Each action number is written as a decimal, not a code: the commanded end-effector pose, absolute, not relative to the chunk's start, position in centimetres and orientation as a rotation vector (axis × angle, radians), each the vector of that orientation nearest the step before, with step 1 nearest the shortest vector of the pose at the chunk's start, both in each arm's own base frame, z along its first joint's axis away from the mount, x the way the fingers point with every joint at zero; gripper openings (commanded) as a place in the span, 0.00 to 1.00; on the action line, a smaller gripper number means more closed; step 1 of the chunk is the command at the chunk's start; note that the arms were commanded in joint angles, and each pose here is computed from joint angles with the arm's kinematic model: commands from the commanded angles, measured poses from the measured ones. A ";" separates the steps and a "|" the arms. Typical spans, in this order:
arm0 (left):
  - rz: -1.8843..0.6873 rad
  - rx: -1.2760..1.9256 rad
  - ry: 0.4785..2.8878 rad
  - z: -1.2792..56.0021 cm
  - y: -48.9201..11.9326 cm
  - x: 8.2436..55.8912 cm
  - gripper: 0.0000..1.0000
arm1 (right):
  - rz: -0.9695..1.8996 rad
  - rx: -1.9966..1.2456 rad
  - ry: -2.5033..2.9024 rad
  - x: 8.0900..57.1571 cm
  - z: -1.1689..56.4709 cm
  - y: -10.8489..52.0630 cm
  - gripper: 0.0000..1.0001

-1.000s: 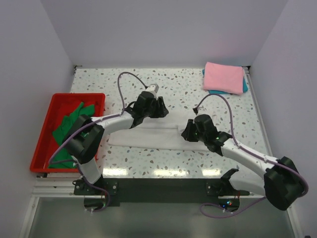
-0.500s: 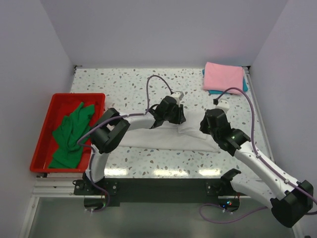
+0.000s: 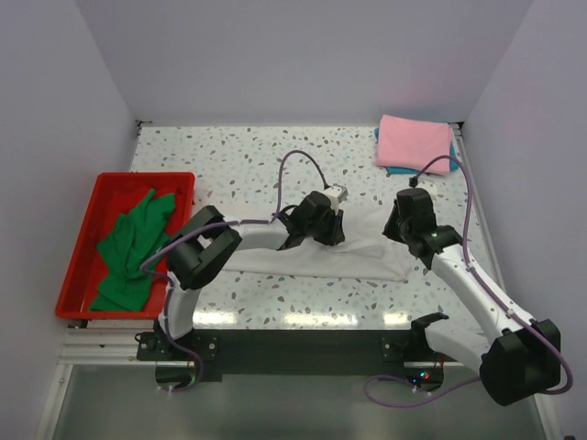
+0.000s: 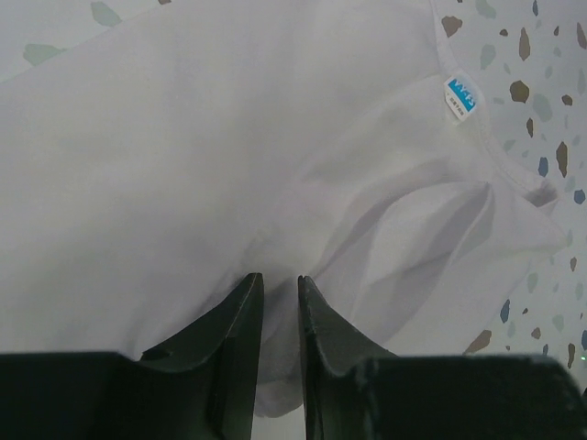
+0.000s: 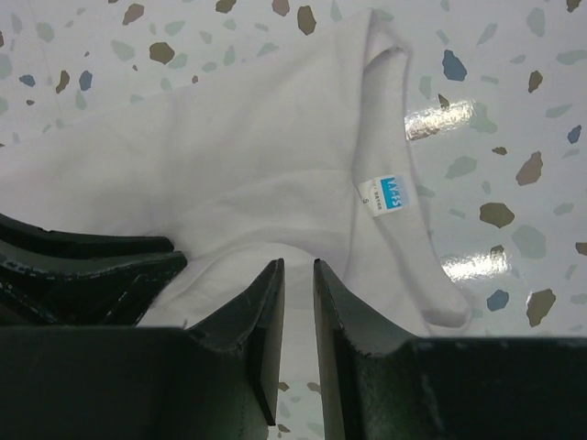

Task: Fold and stack the t-shirts
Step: Fold the tshirt

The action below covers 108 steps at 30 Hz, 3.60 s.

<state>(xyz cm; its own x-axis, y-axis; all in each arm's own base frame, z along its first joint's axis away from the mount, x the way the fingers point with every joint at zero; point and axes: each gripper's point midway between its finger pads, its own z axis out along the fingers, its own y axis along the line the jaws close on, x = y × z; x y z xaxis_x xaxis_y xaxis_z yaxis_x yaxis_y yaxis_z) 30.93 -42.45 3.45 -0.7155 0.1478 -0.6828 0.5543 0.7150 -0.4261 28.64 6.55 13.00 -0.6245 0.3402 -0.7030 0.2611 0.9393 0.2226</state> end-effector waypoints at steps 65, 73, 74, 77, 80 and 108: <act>0.108 -0.085 2.523 -1.5 -16.8 26.1 0.16 | 0.266 0.682 2.498 34.8 3.0 4.8 0.14; -0.087 -0.148 2.557 -1.9 -19.4 20.4 0.15 | 0.263 0.589 2.519 34.6 3.6 6.3 0.23; -0.107 -0.166 2.556 -1.8 -19.6 20.0 0.15 | 0.267 0.567 2.537 34.5 3.3 7.0 0.23; -0.153 -0.175 2.551 -1.2 -19.7 19.0 0.14 | 0.233 0.552 2.575 34.2 2.0 7.5 0.23; -0.228 -0.169 2.538 -0.3 -20.6 18.4 0.14 | 0.211 0.525 2.587 34.9 1.5 8.3 0.23; -0.307 -0.008 2.357 10.0 -22.1 27.9 0.51 | 0.166 -0.091 2.410 57.1 8.9 22.9 0.75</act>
<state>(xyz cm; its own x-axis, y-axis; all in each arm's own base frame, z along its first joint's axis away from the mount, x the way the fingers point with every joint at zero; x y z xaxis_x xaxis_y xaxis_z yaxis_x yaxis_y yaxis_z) 28.75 -24.33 10.48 -0.7191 -0.1869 -0.6693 0.0683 0.9395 -0.3357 57.05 24.30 3.75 -0.7870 -0.0244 -0.6165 -0.1294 0.9835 0.1263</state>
